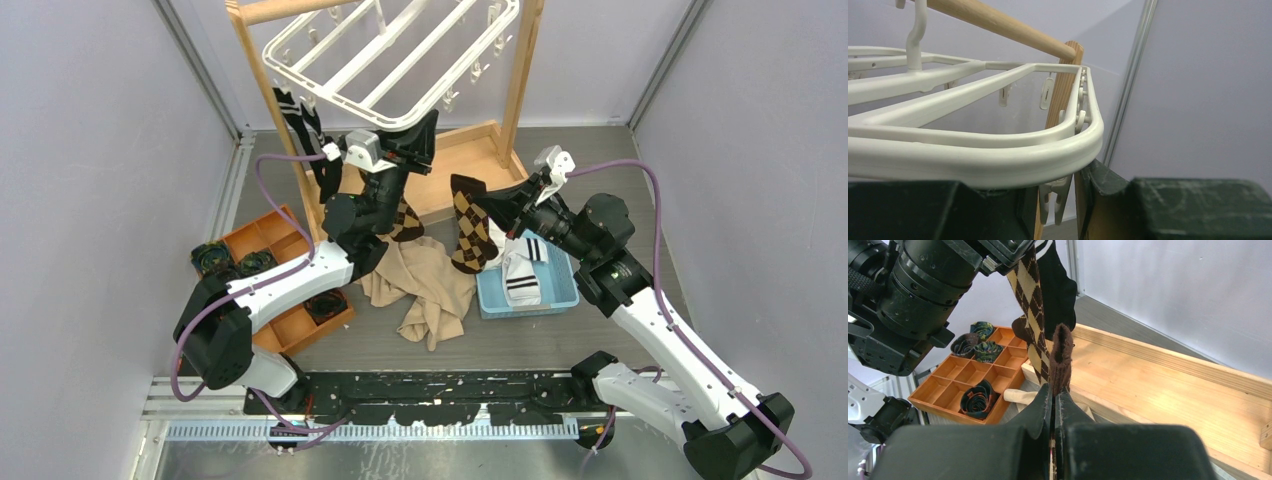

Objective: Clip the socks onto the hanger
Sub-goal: Open the clamp at the hanger.

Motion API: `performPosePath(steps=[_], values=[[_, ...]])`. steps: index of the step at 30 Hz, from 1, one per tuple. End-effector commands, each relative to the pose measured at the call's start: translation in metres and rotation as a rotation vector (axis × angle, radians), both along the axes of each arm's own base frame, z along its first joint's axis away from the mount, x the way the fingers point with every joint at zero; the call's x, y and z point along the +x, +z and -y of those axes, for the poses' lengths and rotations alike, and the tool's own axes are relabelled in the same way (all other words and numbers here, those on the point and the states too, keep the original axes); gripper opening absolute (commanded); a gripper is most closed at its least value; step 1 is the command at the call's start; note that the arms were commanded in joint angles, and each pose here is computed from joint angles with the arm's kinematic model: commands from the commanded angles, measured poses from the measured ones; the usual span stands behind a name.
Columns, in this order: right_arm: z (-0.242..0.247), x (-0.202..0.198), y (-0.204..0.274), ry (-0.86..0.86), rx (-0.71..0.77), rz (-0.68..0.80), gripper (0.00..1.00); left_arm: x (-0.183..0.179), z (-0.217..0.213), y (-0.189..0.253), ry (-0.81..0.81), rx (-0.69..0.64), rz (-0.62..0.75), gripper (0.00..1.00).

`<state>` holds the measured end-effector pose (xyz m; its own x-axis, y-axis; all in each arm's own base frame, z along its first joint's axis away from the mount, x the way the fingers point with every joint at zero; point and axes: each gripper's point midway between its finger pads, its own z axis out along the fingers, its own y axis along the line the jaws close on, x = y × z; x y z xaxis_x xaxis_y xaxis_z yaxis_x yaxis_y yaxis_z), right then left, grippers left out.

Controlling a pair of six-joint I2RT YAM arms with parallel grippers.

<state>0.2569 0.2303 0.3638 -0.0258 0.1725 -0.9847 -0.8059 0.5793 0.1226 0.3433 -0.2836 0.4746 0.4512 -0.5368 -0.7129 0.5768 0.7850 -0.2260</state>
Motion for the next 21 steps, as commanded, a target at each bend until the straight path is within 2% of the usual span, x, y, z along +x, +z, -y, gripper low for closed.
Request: performPosePath(steps=[1,9,21], values=[[-0.005,0.002,0.021,0.024,0.059,0.029,0.01,-0.017,-0.019,0.039,-0.013,-0.102,0.04,0.13],[-0.028,0.014,0.04,0.111,0.138,-0.013,0.01,-0.017,-0.026,0.044,-0.053,-0.165,-0.075,0.01],[-0.042,0.02,0.068,0.185,0.231,-0.051,0.01,-0.016,-0.042,0.048,-0.084,-0.308,-0.244,0.0]])
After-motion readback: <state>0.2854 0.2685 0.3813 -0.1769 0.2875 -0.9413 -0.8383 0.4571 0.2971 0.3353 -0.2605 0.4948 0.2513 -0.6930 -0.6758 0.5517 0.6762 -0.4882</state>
